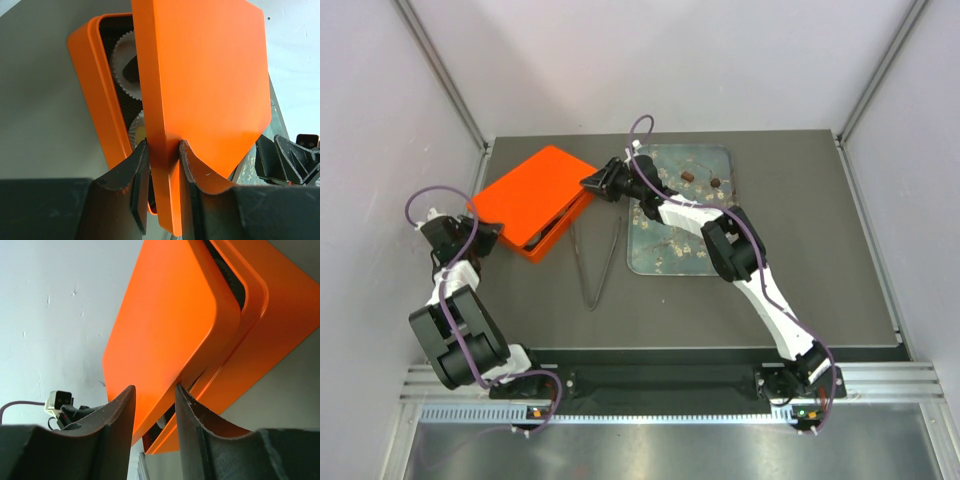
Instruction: Pack the chocolate
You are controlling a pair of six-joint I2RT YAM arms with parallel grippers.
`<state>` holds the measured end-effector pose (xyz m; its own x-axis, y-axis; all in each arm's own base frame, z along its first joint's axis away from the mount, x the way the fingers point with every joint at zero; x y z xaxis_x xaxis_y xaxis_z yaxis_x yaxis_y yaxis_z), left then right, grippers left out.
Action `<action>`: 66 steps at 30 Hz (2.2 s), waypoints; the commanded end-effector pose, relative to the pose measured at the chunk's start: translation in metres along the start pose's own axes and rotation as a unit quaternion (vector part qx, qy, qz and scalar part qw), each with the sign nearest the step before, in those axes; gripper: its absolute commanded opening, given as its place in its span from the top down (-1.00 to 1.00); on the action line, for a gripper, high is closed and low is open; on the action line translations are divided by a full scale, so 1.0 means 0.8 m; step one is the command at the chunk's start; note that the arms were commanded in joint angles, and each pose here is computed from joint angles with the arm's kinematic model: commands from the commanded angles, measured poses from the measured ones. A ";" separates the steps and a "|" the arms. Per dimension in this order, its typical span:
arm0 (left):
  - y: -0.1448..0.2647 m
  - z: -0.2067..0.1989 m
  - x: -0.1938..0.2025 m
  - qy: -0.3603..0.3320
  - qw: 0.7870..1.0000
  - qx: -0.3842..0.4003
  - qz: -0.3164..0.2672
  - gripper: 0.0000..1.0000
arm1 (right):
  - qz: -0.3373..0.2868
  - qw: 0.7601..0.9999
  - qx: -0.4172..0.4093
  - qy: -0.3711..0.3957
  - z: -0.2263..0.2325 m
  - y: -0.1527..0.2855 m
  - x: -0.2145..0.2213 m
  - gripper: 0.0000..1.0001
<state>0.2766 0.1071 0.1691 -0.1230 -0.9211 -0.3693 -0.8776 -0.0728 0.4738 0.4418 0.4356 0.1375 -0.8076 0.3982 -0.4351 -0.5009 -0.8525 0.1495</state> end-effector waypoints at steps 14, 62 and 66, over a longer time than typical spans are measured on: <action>-0.002 0.011 0.006 -0.001 1.000 -0.012 -0.019 1.00 | 0.002 0.999 0.034 -0.037 0.024 0.002 0.007 0.21; -0.005 0.032 0.009 -0.026 0.994 -0.102 -0.033 0.29 | -0.016 0.998 0.034 -0.051 -0.011 -0.017 0.009 0.58; -0.002 0.027 0.003 -0.027 0.992 -0.116 -0.040 0.14 | -0.017 0.998 0.037 -0.046 -0.015 -0.016 0.008 0.59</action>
<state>0.2653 0.1006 0.1425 -0.1099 -0.9203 -0.3755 -0.7895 -0.1487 0.5955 0.4412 0.4417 0.1167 -0.8427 0.4417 -0.3078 -0.5175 -0.8221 0.2372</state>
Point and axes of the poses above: each gripper's point midway between its finger pads, its own y axis back along the fingers, its own z axis along the line the jaws close on, x = y × z, the point moved 10 cm from there along y, back along the fingers, and after that the axes turned 11 degrees about y, right-handed, at the moved point
